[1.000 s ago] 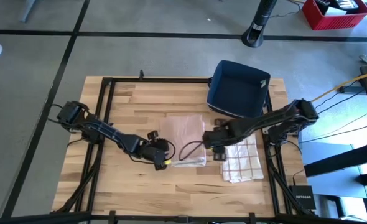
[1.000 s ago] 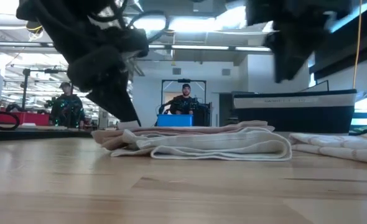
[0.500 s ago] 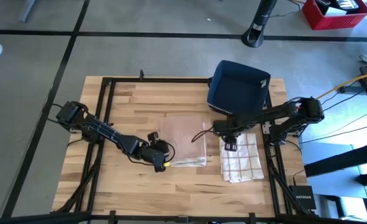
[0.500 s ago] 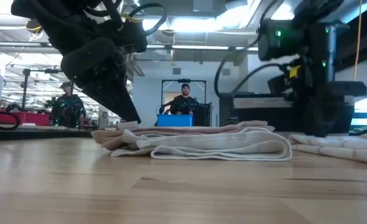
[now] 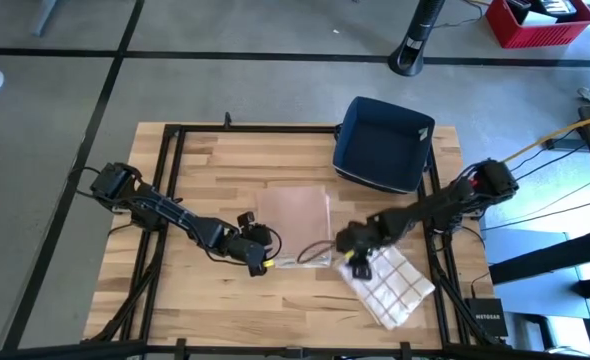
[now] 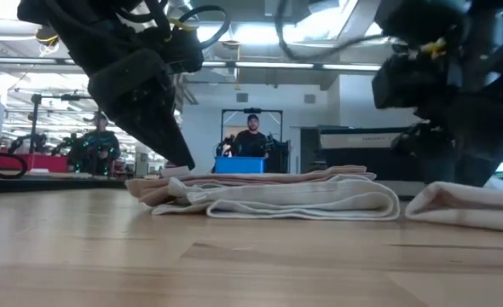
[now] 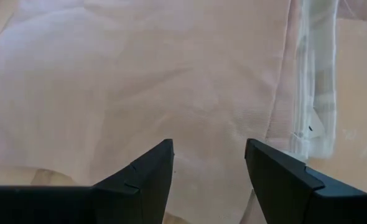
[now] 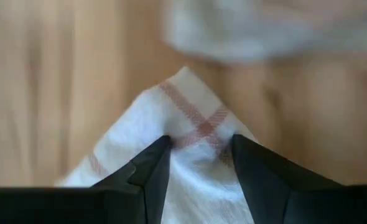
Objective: Fold towel
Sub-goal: Stack the white with red-stripe towel on top of the pink towel
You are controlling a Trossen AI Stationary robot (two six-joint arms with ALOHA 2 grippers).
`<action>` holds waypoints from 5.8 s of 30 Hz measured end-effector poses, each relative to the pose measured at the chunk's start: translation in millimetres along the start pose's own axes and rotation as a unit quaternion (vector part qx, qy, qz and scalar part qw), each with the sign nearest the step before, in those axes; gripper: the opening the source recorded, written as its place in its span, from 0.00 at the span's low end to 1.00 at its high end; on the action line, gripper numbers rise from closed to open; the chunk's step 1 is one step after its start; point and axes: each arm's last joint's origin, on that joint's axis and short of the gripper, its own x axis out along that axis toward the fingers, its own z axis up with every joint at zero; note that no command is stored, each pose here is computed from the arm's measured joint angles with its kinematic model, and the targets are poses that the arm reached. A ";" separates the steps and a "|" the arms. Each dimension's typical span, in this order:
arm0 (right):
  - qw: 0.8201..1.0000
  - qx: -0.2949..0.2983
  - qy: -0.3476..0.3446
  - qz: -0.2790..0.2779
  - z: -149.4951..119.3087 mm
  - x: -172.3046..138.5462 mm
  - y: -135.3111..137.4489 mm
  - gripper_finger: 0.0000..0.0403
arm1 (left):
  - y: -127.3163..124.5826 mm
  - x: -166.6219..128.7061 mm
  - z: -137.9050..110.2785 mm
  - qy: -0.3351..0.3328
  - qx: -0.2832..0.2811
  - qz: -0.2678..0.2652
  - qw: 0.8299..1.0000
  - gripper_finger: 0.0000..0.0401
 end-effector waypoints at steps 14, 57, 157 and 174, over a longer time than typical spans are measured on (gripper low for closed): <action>0.996 -0.074 0.043 -0.035 38.8 -7.3 56.4 0.43 | -11.1 -36.9 20.7 -0.016 -0.013 -0.024 0.999 0.48; 0.994 0.075 -0.083 -0.009 -14.2 63.9 93.9 0.43 | -134.0 56.3 14.5 -0.010 -0.374 -0.217 0.902 0.48; 0.959 -0.235 -0.157 -0.016 115.8 28.8 60.3 0.04 | -91.7 -20.4 10.3 0.120 0.017 -0.135 0.983 0.23; 0.963 -0.213 -0.143 -0.078 103.3 32.7 72.4 0.03 | -90.9 -6.9 -30.2 0.130 -0.026 -0.176 0.975 0.35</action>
